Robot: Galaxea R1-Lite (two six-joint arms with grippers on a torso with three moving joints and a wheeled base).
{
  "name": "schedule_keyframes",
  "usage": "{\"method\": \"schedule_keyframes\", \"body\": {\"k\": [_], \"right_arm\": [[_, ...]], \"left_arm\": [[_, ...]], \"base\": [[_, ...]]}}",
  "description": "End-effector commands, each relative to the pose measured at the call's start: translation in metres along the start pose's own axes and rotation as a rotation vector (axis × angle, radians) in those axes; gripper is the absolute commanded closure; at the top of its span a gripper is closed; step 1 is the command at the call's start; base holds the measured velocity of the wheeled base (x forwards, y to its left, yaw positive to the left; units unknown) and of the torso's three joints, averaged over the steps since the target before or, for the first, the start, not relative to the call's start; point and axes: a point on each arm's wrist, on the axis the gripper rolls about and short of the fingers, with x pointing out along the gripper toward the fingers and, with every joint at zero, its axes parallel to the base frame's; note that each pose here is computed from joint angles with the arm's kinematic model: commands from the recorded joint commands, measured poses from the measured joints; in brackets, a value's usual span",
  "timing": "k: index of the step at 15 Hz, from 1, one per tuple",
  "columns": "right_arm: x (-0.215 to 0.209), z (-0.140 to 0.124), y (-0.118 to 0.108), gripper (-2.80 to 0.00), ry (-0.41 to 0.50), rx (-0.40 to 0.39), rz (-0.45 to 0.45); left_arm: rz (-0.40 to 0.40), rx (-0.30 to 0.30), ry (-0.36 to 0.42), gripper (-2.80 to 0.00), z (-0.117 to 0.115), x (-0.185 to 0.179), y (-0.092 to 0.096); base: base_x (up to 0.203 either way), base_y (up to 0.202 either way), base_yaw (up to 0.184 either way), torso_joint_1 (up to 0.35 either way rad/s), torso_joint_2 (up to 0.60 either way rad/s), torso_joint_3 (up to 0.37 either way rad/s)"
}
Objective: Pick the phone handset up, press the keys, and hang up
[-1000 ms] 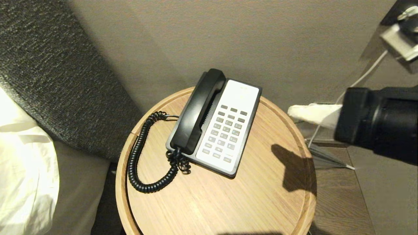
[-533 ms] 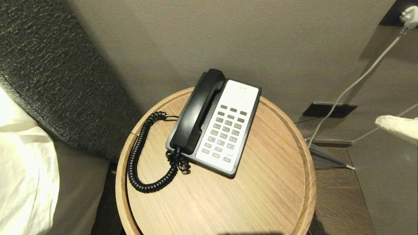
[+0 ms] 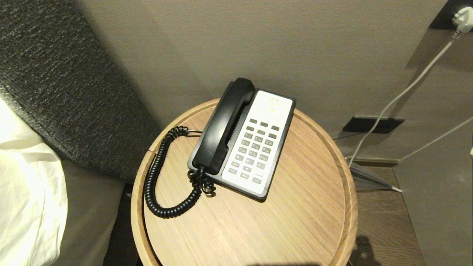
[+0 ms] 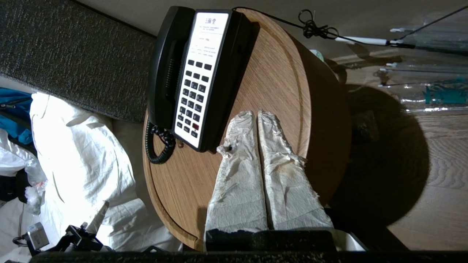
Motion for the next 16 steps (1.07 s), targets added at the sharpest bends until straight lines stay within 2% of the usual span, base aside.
{"method": "schedule_keyframes", "body": {"k": [1, 4, 12, 13, 16], "right_arm": [[-0.006, 0.0, -0.004, 0.0, -0.01, 0.008, 0.005], [-0.006, -0.008, -0.009, 0.0, 0.007, -0.001, -0.007], [-0.033, -0.019, -0.033, 0.0, -0.001, -0.001, -0.021], [-0.036, -0.021, -0.038, 0.0, -0.016, -0.003, -0.062], [-0.043, -0.05, -0.066, 0.0, -0.067, -0.011, -0.291]], "left_arm": [[0.043, -0.002, -0.028, 0.0, -0.007, 0.002, 0.001], [0.033, 0.045, -0.029, 0.0, -0.009, 0.003, 0.001], [0.036, 0.038, -0.029, 0.0, -0.009, 0.003, 0.001], [0.036, 0.038, -0.029, 0.0, -0.009, 0.003, 0.001], [0.036, 0.038, -0.029, 0.0, -0.009, 0.003, 0.001]], "base": [[0.0, 0.0, 0.0, 0.0, 0.0, 0.0], [0.0, 0.0, 0.0, 0.0, 0.0, 0.0], [0.0, 0.0, 0.0, 0.0, 0.0, 0.0], [0.0, 0.0, 0.0, 0.0, 0.0, 0.0], [0.0, 0.0, 0.0, 0.0, 0.0, 0.0]]}}
